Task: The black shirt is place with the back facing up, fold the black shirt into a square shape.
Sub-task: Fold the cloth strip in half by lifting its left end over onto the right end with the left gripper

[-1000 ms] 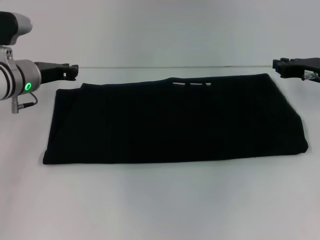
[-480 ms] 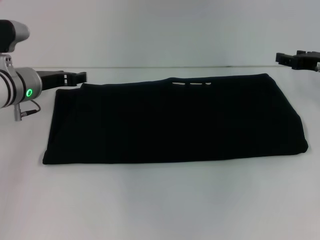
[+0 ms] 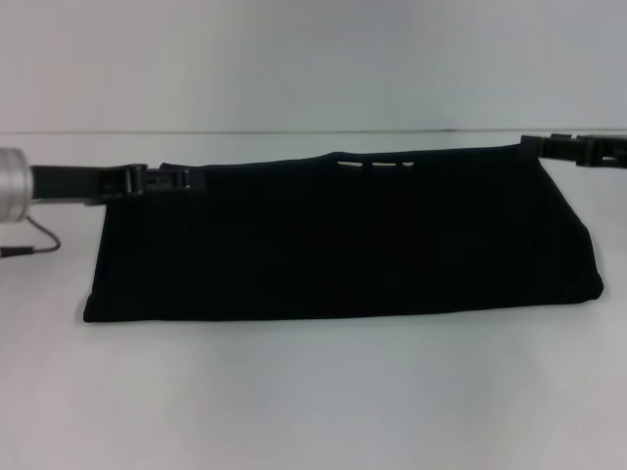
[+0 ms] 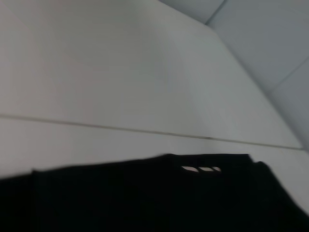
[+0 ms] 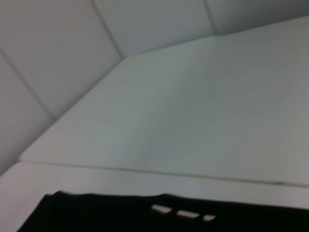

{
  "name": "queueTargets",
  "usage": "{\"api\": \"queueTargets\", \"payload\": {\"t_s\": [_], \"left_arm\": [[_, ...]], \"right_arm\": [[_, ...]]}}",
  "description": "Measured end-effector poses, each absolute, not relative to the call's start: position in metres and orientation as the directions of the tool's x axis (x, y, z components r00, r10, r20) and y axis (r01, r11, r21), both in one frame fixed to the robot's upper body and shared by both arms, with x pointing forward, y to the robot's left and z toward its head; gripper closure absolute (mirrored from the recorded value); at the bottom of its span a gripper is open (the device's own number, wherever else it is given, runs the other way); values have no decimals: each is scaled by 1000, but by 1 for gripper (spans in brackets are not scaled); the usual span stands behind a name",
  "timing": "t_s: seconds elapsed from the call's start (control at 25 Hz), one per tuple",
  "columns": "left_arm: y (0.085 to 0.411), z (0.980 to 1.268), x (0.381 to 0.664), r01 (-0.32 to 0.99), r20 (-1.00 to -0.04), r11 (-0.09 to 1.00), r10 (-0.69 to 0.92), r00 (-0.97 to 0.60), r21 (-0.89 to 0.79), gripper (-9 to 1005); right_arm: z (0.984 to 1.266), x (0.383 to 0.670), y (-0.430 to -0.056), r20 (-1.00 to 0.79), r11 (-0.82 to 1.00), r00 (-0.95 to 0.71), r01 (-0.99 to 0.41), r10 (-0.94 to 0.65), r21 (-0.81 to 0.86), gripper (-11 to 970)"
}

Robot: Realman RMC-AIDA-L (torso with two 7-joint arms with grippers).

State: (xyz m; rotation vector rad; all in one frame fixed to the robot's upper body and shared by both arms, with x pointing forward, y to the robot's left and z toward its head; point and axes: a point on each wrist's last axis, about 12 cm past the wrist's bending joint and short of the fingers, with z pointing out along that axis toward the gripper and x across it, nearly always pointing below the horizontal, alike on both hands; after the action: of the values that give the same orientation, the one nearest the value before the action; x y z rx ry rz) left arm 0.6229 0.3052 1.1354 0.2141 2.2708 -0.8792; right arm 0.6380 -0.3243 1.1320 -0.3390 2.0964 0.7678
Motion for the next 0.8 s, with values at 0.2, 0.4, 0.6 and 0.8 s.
{"api": "queueTargets", "payload": {"t_s": [0.2, 0.4, 0.6, 0.8], "left_arm": [[330, 1130, 593, 285, -542, 666, -212, -813, -689, 109], [341, 1112, 571, 123, -396, 623, -321, -860, -772, 107], [341, 1101, 563, -21, -259, 596, -381, -887, -803, 103], [337, 1095, 559, -158, -115, 560, -420, -900, -814, 102]], "right_arm": [[1128, 635, -317, -798, 756, -602, -508, 32, 414, 277], [1127, 638, -302, -804, 740, -595, -539, 4, 402, 232], [1129, 643, -287, -808, 733, -588, -562, -29, 383, 133], [1130, 649, -279, -813, 743, -580, -565, -48, 359, 73]]}}
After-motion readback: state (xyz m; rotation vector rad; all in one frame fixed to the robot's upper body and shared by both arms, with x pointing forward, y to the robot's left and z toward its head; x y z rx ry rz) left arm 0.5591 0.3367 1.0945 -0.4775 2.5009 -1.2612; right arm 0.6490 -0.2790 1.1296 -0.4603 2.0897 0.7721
